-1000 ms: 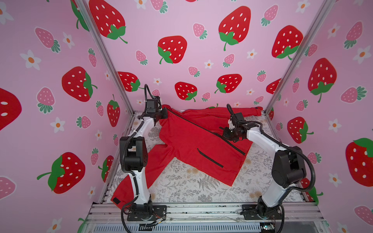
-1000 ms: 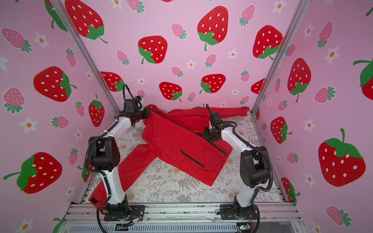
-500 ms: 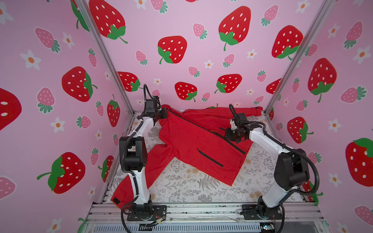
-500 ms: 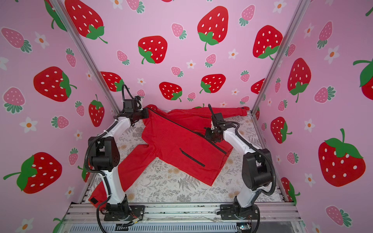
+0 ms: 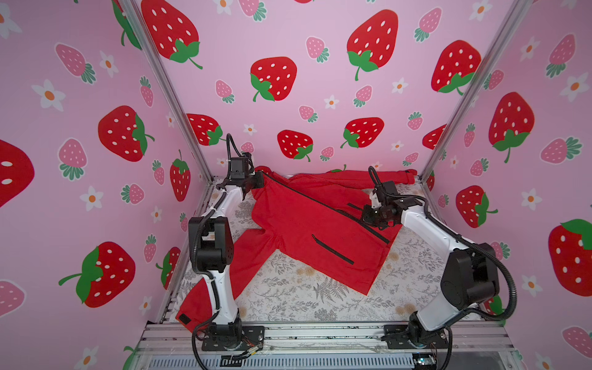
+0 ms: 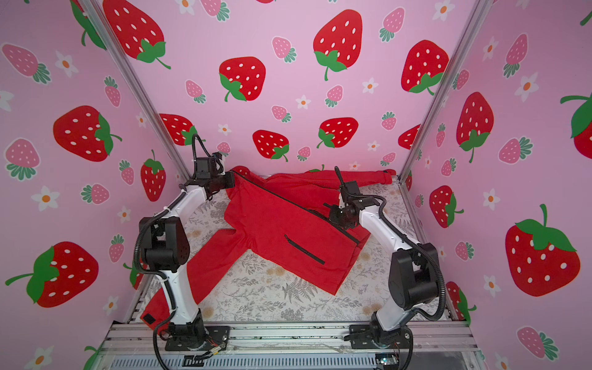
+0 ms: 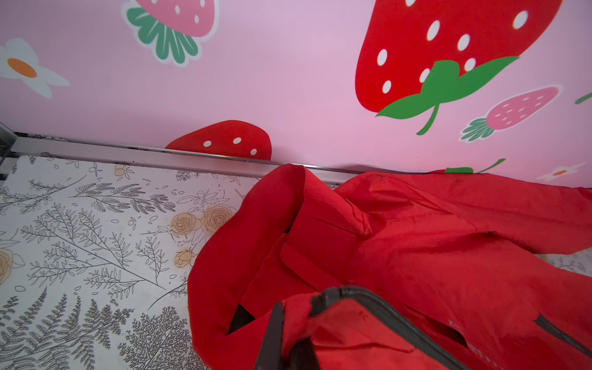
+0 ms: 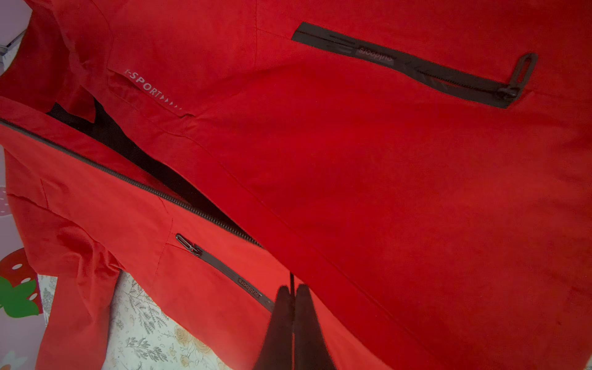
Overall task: Unzip the jacket
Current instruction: Unzip the zipper on the jacket.
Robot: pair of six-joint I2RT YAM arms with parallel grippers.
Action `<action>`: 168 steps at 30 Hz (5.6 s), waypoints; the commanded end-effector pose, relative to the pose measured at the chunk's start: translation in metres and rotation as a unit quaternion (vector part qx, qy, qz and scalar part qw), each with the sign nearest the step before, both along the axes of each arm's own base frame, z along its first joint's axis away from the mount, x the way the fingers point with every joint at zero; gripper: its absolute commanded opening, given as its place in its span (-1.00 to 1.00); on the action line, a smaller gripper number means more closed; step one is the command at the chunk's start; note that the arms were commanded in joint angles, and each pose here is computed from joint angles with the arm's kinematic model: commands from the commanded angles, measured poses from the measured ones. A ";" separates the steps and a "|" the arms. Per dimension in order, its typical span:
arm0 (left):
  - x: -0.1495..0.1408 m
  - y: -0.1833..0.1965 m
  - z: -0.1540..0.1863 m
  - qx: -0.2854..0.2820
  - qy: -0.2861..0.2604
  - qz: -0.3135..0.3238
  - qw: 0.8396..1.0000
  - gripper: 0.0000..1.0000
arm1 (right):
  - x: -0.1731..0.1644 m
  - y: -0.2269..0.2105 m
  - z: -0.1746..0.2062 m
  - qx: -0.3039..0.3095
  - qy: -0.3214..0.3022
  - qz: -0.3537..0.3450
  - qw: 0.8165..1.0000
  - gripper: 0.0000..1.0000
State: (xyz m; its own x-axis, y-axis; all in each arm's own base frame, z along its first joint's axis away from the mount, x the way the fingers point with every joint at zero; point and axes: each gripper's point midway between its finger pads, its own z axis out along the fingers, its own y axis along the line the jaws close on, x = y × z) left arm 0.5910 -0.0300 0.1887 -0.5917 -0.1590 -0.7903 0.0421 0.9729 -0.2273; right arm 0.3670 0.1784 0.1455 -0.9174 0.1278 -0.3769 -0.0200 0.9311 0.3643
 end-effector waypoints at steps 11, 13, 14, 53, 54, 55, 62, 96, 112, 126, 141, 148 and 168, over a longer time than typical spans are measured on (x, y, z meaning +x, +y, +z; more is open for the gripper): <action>0.012 0.033 0.036 0.013 -0.045 0.049 0.998 -1.00 | -0.032 -0.041 -0.009 -0.042 0.031 -0.028 0.998 -1.00; 0.012 0.032 0.034 0.013 -0.043 0.046 0.998 -1.00 | -0.036 -0.045 -0.010 -0.044 0.035 -0.031 0.998 -1.00; 0.012 0.032 0.033 0.014 -0.042 0.046 0.998 -1.00 | -0.037 -0.047 -0.011 -0.045 0.036 -0.032 0.998 -1.00; 0.020 0.041 0.032 0.018 -0.040 0.048 0.998 -1.00 | -0.080 -0.100 -0.023 -0.082 0.087 -0.070 0.990 -1.00; 0.020 0.042 0.033 0.019 -0.040 0.050 0.998 -1.00 | -0.080 -0.103 -0.023 -0.084 0.089 -0.071 0.990 -1.00; 0.020 0.044 0.033 0.020 -0.041 0.052 0.998 -1.00 | -0.081 -0.104 -0.023 -0.084 0.090 -0.071 0.990 -1.00; 0.023 0.049 0.036 0.019 -0.045 0.060 0.997 -1.00 | -0.086 -0.106 -0.026 -0.090 0.106 -0.055 0.989 -1.00; 0.024 0.023 0.032 0.010 -0.057 -0.036 0.998 -1.00 | -0.025 -0.113 -0.032 0.140 0.090 -0.137 0.976 -1.00; 0.007 0.009 0.036 -0.036 -0.073 -0.148 0.986 -1.00 | -0.009 -0.189 -0.060 0.248 0.082 -0.310 0.914 -1.00; 0.008 0.044 0.037 -0.035 -0.070 -0.107 0.991 -1.00 | -0.016 -0.221 -0.051 0.233 0.042 -0.380 0.894 -1.00; -0.005 0.013 0.035 -0.107 -0.123 -0.186 0.969 -0.92 | -0.016 -0.197 -0.039 0.211 0.040 -0.264 0.940 -1.00; -0.041 0.011 0.048 -0.155 -0.125 -0.178 0.964 0.00 | -0.004 -0.193 0.014 0.092 -0.078 -0.181 0.976 0.06; -0.283 -0.004 -0.061 -0.412 0.253 0.216 0.848 0.55 | 0.106 -0.105 0.070 -0.105 -0.214 0.148 0.960 0.58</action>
